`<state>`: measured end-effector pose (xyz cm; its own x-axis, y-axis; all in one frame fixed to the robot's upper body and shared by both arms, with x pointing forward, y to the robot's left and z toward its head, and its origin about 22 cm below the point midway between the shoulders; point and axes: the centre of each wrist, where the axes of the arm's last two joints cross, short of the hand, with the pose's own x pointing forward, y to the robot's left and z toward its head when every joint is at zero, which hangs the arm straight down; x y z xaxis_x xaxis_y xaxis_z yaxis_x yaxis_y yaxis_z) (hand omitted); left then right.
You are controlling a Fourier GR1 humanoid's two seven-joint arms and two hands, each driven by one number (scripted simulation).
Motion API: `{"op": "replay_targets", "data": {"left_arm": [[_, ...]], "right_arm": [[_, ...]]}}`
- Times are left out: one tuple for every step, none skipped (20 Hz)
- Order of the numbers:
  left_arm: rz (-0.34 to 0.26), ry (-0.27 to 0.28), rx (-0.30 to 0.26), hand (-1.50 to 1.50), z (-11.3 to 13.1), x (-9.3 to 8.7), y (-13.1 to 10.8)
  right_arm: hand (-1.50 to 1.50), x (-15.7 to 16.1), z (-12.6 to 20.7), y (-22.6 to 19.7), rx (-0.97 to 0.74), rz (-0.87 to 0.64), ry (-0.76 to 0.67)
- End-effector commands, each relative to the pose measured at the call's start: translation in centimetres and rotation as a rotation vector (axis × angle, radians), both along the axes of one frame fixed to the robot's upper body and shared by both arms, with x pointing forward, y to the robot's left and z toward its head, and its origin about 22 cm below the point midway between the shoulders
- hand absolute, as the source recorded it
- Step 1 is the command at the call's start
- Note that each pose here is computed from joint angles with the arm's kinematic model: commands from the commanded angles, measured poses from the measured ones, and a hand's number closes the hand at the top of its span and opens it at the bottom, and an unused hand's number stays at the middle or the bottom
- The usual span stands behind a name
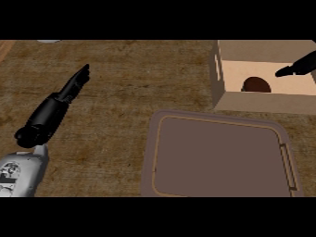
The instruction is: Pick the cupcake from the tray and place it in the cardboard box
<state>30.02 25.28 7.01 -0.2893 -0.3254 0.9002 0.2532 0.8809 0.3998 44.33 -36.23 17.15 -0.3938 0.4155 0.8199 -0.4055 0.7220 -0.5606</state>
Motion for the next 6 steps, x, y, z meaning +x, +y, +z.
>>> {"op": "replay_targets", "data": {"left_arm": [[-0.008, -0.001, -0.007, 0.0, -0.1, 0.0, 0.4], [-0.001, -0.002, 0.0, 0.0, -0.4, -0.1, 0.4], [0.005, 0.002, 0.018, 0.0, -0.3, 0.3, 0.3], [-0.025, -0.012, 0.001, 0.0, 0.3, 0.5, -1.4], [-0.037, -0.016, 0.008, 0.0, 0.7, 0.1, -0.7], [-0.02, -0.022, 0.003, 0.0, 0.6, 0.8, -0.8]], "right_arm": [[-1.5, -0.5, 0.1, -2.7, 0.303, 0.033, 0.126], [-1.5, -0.5, 0.2, -2.8, 0.337, 0.009, 0.141], [-1.5, -0.6, 0.4, -3.0, 0.353, -0.011, 0.167], [-1.5, -0.3, 1.4, -2.8, 0.371, -0.036, 0.154], [-1.5, -0.6, 0.9, -3.3, 0.373, -0.065, 0.163], [-1.5, -0.6, 0.7, -3.4, 0.394, -0.088, 0.146]]}}
